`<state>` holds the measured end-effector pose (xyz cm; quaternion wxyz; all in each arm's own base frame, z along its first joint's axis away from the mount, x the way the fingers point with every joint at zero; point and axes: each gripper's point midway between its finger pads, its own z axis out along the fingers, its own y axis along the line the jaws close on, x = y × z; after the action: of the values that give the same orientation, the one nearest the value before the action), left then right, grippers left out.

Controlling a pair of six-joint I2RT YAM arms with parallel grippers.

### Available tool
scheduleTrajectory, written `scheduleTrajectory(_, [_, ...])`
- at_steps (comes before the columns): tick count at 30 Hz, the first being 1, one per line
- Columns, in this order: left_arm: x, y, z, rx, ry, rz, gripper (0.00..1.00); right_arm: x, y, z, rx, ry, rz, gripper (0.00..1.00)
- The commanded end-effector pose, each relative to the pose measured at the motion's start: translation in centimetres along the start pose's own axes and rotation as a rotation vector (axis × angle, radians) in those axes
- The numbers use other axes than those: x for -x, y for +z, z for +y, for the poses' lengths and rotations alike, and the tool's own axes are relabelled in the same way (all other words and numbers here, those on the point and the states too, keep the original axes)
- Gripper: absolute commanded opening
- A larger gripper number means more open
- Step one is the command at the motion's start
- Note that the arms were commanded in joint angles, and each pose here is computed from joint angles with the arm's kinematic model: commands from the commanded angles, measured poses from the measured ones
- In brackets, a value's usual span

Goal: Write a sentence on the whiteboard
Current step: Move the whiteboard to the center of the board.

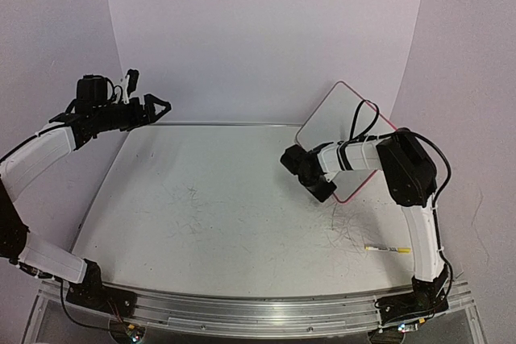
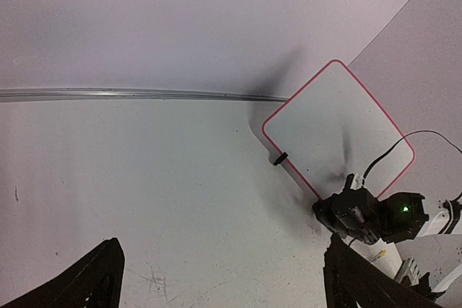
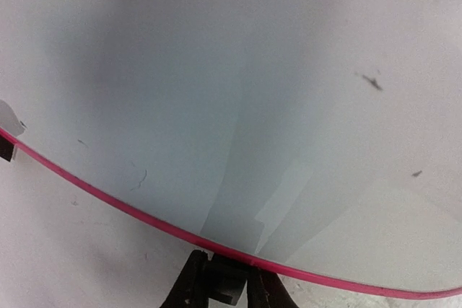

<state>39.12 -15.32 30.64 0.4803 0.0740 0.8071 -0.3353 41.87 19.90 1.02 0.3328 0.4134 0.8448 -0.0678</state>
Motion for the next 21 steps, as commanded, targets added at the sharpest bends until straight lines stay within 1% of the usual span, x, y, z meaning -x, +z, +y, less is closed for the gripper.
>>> scheduleTrajectory(1, [0.4, 0.3, 0.0, -0.007, 0.017, -0.024, 0.97, 1.0, -0.4, 0.3, 0.073, -0.195, -0.025, 0.04])
scheduleTrajectory(3, [0.2, 0.4, 0.1, -0.006, 0.014, -0.019, 0.97, 0.4, -0.2, -0.2, 0.095, -0.238, -0.014, 0.00])
scheduleTrajectory(9, [-0.3, 1.1, 0.7, 0.001, 0.005, -0.001, 0.97, -0.9, -2.0, 0.3, 0.242, -0.387, -0.015, 0.00])
scheduleTrajectory(12, [-0.6, 1.3, 0.9, 0.003, 0.002, 0.007, 0.97, -2.0, -3.3, 1.4, 0.373, -0.507, -0.016, 0.00])
scheduleTrajectory(16, [-0.7, 1.4, 1.1, 0.013, 0.007, 0.006, 0.97, -4.6, -6.0, 3.0, 0.622, -0.751, -0.027, 0.00])
scheduleTrajectory(18, [-0.8, 1.4, 1.4, 0.027, 0.012, 0.004, 0.97, -5.9, -7.6, 3.2, 0.738, -0.857, -0.045, 0.00])
scheduleTrajectory(21, [-0.8, 1.4, 1.8, 0.046, 0.017, 0.002, 0.97, -7.5, -9.4, 2.9, 0.860, -0.993, -0.053, 0.00])
